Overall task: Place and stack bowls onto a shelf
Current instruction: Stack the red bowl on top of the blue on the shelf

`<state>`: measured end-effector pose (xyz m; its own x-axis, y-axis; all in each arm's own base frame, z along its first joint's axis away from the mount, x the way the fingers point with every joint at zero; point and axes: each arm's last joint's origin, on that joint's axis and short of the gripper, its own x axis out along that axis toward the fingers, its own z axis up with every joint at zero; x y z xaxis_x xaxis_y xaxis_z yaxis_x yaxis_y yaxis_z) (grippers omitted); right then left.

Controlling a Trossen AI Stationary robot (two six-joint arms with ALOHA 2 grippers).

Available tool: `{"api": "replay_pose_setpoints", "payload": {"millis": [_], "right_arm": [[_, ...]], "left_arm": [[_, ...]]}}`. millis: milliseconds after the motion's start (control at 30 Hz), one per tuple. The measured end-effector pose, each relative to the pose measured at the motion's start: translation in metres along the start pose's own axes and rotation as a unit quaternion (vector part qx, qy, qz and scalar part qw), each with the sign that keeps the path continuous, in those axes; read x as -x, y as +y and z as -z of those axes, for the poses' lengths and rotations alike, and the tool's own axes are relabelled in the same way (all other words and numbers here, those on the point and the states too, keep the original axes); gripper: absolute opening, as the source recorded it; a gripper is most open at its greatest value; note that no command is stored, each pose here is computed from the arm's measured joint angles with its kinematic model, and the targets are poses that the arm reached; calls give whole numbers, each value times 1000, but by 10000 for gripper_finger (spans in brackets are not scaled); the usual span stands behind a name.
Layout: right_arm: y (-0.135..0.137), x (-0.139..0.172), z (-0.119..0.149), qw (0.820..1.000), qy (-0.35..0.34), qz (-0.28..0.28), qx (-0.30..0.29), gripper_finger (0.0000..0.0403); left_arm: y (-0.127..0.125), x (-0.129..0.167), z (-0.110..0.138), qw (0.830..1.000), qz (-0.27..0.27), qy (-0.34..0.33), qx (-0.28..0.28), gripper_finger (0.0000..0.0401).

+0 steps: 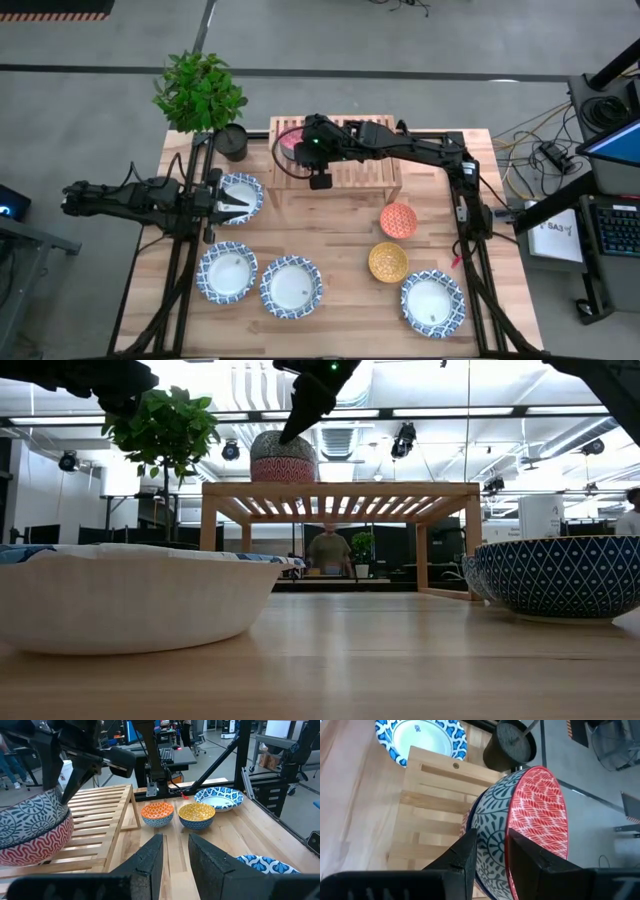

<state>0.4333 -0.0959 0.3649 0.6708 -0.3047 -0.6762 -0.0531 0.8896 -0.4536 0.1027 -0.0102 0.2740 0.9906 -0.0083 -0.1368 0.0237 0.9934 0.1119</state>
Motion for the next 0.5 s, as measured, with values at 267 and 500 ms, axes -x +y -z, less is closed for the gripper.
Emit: {"api": "replay_pose_setpoints", "payload": {"millis": [267,500], "right_arm": [[0,-1,0,1000,0,0,-7,90],[0,-1,0,1000,-1,0,-22,90]], "left_arm": [[0,0,0,1000,0,0,0,75],[0,0,0,1000,0,0,0,75]]}}
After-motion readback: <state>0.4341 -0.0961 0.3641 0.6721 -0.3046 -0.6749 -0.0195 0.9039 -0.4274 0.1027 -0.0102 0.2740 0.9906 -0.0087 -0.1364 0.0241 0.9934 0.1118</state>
